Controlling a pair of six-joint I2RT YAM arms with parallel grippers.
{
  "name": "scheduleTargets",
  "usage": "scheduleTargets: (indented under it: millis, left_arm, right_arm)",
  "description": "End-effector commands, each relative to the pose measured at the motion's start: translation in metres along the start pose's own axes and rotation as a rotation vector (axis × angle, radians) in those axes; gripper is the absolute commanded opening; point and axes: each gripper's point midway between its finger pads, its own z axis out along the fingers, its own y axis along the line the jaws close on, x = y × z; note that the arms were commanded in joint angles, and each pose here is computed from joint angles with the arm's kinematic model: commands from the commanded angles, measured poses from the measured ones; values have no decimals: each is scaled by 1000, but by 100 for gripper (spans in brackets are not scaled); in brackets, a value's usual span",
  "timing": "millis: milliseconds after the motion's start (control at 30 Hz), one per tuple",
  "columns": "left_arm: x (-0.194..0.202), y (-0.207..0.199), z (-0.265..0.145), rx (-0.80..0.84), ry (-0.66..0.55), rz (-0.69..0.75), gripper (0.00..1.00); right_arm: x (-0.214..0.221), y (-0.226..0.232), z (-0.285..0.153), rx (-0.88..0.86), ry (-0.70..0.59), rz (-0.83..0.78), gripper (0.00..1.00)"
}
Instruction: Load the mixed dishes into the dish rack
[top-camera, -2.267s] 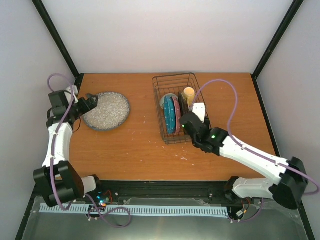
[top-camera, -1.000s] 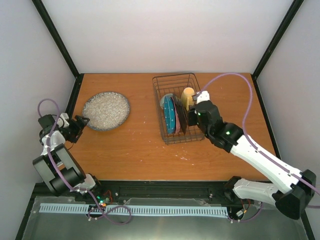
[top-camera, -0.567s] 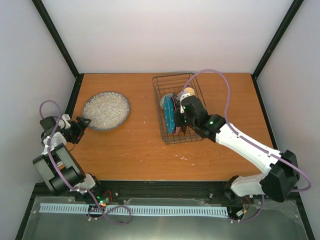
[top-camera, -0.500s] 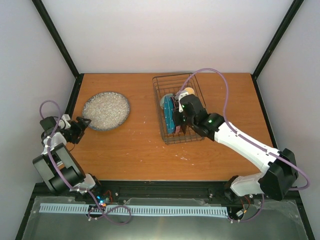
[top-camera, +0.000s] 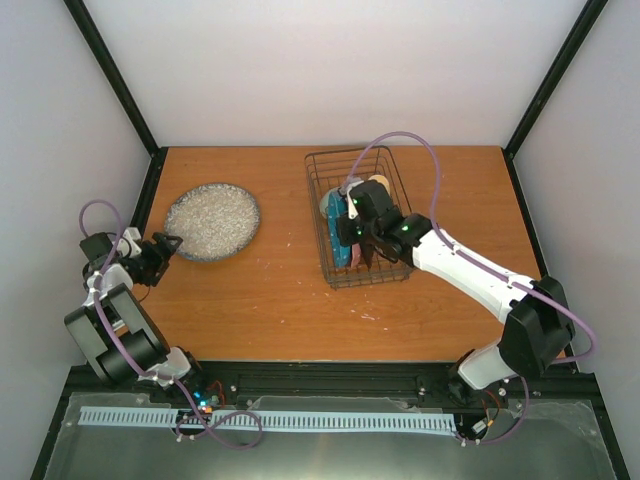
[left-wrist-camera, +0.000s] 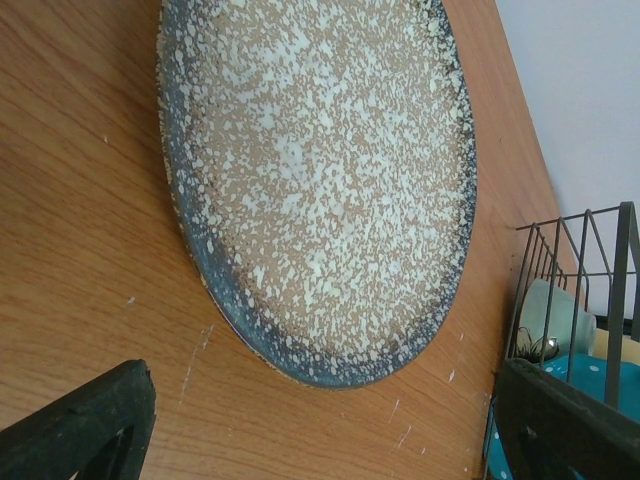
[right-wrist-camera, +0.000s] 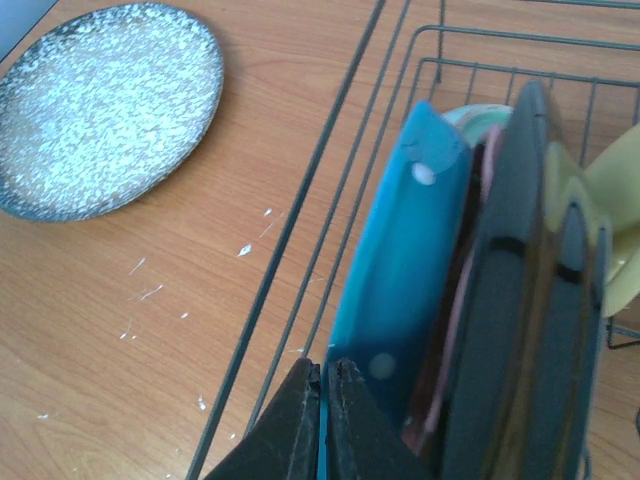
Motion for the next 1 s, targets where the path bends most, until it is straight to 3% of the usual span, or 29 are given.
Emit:
scheduleTargets:
  millis: [0,600,967]
  left_arm:
    - [-7,-4,0,21,-13,13,92]
    - [-6,-1,1,12,-9,6,92]
    - [-4,2,1,-6,-3,-2,93]
  right_arm:
    - [-19,-16,-11,44,-54,43,7]
    - [-23,-66,-20,196,-71,46,9]
    - [-17,-98,-24,339,-44,52,16]
